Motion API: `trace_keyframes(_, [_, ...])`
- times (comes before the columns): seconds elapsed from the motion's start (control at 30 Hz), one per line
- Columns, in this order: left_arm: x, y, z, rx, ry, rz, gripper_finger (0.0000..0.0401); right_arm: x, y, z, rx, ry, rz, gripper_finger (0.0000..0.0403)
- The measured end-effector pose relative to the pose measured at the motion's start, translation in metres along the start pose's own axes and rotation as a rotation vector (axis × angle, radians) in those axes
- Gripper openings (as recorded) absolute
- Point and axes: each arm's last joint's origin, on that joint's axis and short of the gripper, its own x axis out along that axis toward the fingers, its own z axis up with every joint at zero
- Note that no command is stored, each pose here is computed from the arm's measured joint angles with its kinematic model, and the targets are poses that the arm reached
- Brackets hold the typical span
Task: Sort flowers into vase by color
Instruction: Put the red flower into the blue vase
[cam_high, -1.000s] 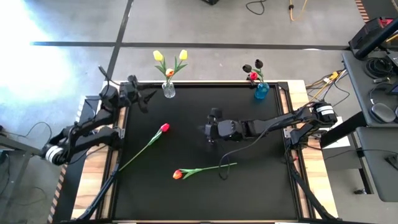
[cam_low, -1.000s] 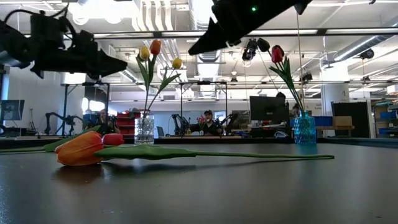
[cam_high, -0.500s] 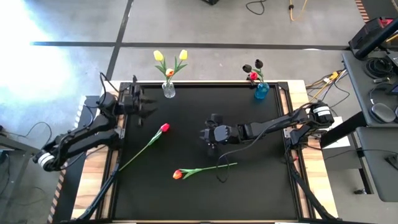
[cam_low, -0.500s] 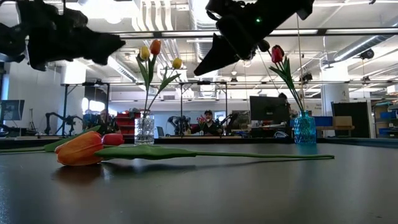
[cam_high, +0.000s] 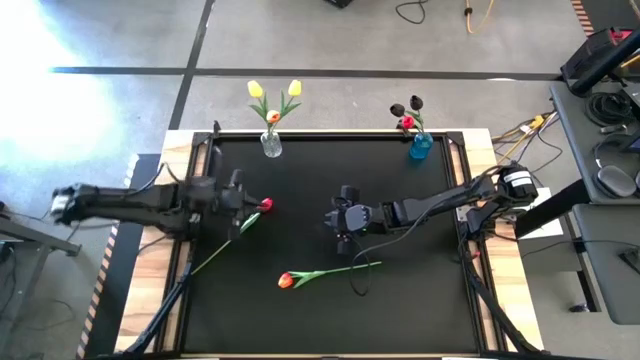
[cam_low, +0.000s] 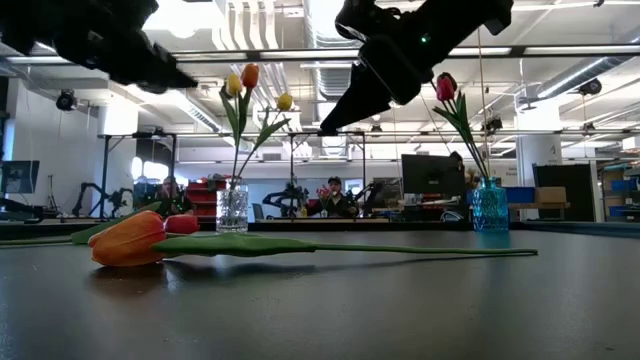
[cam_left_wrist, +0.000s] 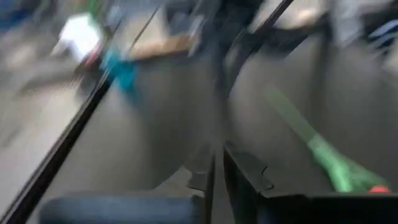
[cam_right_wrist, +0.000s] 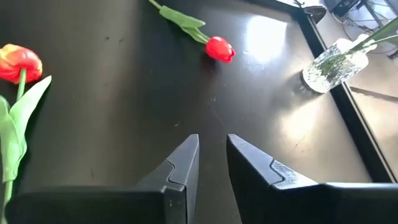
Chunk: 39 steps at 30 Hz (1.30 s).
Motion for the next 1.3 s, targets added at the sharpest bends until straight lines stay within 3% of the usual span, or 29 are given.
trace_keyframes(0.1, [0.0,-0.016,0.004,-0.106,0.202,0.131,0.0005,0.0,0.002,-0.003,0.002,0.008,0.003,0.0073])
trace_keyframes(0.3, [-0.001,-0.044,0.001,-0.318,0.547,0.14,0.0005,0.001,0.002,-0.005,0.019,0.01,0.002,0.0082])
trace_keyframes(0.43, [0.005,-0.053,-0.009,-0.34,0.748,0.182,0.0031,0.001,0.002,-0.005,0.023,0.003,0.002,0.0087])
trace_keyframes(0.6, [0.02,-0.059,-0.015,-0.361,0.908,0.216,0.0094,0.001,0.002,-0.004,0.049,0.002,0.004,0.0088])
trace_keyframes(0.8, [0.039,-0.055,-0.022,-0.374,1.017,0.29,0.0179,-0.001,0.008,-0.004,0.046,-0.003,0.025,0.0089])
trace_keyframes(0.93, [0.046,-0.037,-0.034,-0.405,1.073,0.362,0.021,-0.004,0.015,-0.003,0.033,-0.009,0.042,0.0089])
trace_keyframes(1.0, [0.048,-0.027,-0.04,-0.404,1.107,0.369,0.0214,-0.005,0.018,-0.002,0.027,-0.012,0.05,0.0089])
trace_keyframes(1.2, [0.061,-0.009,-0.047,-0.502,1.079,0.245,0.0203,-0.006,0.022,-0.002,0.013,-0.016,0.058,0.0089])
trace_keyframes(1.3, [0.063,-0.004,-0.051,-0.512,1.097,0.246,0.0194,-0.006,0.022,-0.002,0.013,-0.016,0.058,0.0089])
